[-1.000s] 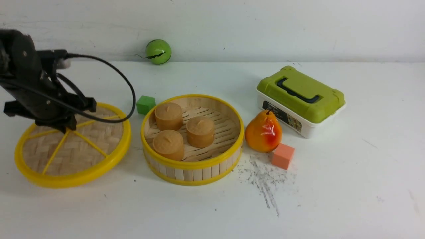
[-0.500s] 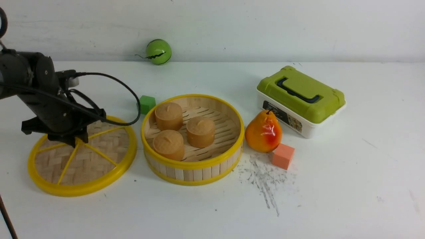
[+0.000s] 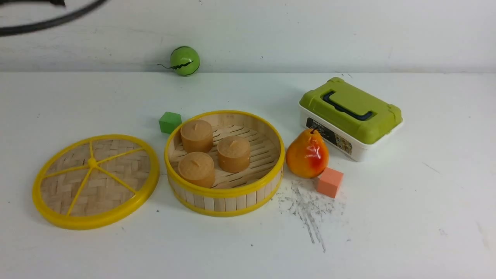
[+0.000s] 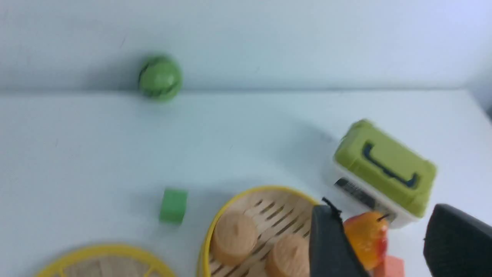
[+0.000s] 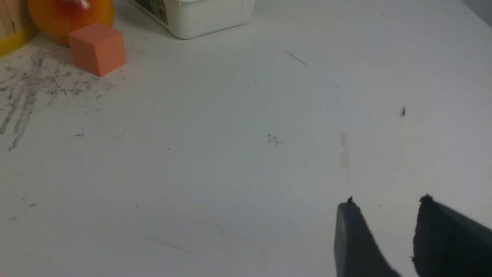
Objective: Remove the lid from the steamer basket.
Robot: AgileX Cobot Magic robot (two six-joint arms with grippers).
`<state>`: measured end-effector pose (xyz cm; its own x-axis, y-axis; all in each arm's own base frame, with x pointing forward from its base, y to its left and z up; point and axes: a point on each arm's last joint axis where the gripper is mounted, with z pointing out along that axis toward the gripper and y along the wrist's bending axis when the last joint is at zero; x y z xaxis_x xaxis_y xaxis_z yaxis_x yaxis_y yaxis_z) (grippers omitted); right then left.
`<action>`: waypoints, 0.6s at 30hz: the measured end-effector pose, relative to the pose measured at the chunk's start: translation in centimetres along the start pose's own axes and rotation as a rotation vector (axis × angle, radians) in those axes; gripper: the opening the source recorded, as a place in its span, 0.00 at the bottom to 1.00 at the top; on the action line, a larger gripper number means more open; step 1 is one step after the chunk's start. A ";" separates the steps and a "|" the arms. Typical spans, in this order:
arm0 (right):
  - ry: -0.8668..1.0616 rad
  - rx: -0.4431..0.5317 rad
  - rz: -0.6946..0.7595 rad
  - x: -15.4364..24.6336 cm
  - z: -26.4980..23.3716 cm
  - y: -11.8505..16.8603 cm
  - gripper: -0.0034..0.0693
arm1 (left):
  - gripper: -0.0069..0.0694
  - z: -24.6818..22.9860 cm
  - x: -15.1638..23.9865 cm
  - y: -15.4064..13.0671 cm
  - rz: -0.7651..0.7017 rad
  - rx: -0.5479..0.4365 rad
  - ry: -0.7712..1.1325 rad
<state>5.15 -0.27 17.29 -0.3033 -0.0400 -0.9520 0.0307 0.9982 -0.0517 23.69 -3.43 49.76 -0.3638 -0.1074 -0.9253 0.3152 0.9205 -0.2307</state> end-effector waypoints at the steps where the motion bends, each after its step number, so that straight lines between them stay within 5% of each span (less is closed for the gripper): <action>1: 0.000 0.000 0.000 0.0 0.0 0.0 0.38 | 0.51 -1.0 -0.2 -0.4 0.013 0.005 -0.022; 8: 0.000 0.000 0.000 0.0 0.0 0.0 0.38 | 0.28 -14.3 5.3 -4.9 0.173 -0.008 -0.322; 13: 0.000 0.000 0.000 0.0 0.0 0.0 0.38 | 0.08 -18.3 12.8 -5.1 0.180 -0.048 -0.454; 18: 0.000 0.000 0.000 0.0 0.0 0.0 0.38 | 0.07 -18.0 19.6 -4.3 0.127 -0.033 -0.390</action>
<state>5.15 -0.27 17.29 -0.3033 -0.0400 -0.9520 0.0307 0.9982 -0.0517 -0.54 -2.72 37.99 0.0376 -0.1206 -0.9920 0.3057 0.9465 -0.1035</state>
